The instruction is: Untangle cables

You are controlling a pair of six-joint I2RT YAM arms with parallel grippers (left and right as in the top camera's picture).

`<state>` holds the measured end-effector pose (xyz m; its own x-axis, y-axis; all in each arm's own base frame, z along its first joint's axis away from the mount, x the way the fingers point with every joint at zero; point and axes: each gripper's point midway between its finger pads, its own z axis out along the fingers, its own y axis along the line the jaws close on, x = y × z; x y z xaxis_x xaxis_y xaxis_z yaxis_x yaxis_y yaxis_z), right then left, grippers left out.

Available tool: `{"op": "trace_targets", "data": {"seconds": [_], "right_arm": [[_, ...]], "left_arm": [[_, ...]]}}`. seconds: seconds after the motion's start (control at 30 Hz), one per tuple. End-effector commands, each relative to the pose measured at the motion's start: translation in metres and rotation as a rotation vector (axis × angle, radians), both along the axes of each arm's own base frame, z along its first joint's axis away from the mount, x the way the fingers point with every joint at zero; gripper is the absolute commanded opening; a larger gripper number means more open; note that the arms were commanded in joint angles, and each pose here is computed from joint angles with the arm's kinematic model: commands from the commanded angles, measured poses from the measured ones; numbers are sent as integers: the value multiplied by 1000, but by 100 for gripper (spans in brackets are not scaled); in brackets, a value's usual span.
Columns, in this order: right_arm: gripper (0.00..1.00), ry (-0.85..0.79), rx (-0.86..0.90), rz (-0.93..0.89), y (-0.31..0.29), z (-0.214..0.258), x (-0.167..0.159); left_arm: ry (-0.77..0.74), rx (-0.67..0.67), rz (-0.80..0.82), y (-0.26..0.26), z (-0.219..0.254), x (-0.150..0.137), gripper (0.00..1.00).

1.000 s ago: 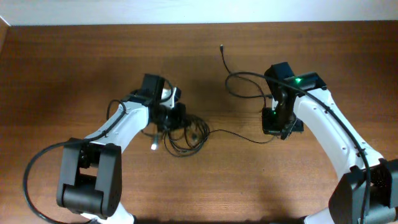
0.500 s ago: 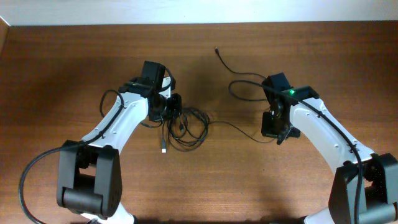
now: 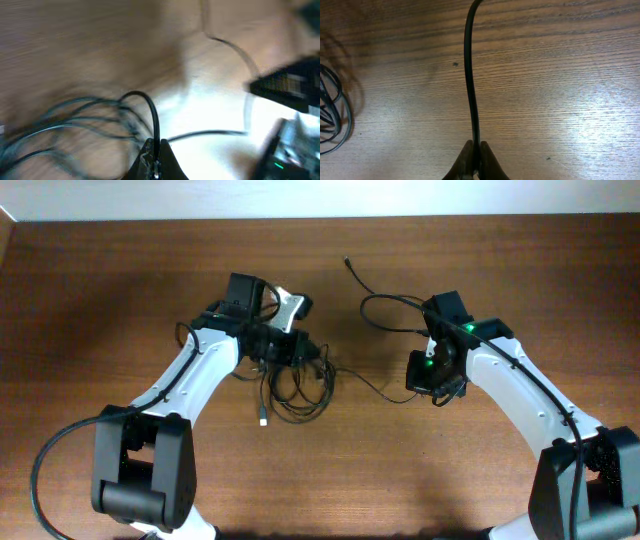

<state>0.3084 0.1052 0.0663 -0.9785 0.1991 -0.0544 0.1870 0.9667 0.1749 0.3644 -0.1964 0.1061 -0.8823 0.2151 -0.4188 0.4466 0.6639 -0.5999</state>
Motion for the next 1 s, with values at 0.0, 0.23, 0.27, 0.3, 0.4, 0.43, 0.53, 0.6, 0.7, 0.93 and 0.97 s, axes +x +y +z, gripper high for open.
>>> {"op": "trace_targets", "data": {"seconds": [0.0, 0.23, 0.27, 0.3, 0.4, 0.43, 0.53, 0.6, 0.7, 0.93, 0.97], "right_arm": [[4, 20, 7, 9, -1, -2, -4], [4, 126, -8, 63, -12, -3, -30], [4, 147, -11, 63, -13, -3, -35], [4, 156, -3, 66, -12, -3, -37], [4, 146, 4, 71, -10, -3, -35], [4, 128, 24, 73, -7, -2, -31], [4, 8, 217, 97, 29, 8, -2], [4, -90, 255, 68, 37, 14, 24], [4, -172, 270, 59, 40, 20, 43], [4, -20, -86, -31, -24, -3, 7], [4, -8, -115, -33, -29, -4, 3]], "left_arm": [[-21, -249, -128, -20, 43, -13, 2], [-95, -39, 34, 4, 20, 23, 0], [-74, -1, 151, 12, 16, 38, 0], [-44, 20, 258, 20, 14, 48, 0], [11, 14, 362, 24, 13, 54, 0], [44, 23, 363, 23, 9, 48, 0], [239, 103, 349, 27, -14, 7, 0], [343, 151, 330, 30, -22, -19, 0], [398, 209, 237, 29, -27, -48, 0], [488, 320, 222, 45, -35, -76, 5], [511, 330, 218, 46, -35, -82, 5]]}}
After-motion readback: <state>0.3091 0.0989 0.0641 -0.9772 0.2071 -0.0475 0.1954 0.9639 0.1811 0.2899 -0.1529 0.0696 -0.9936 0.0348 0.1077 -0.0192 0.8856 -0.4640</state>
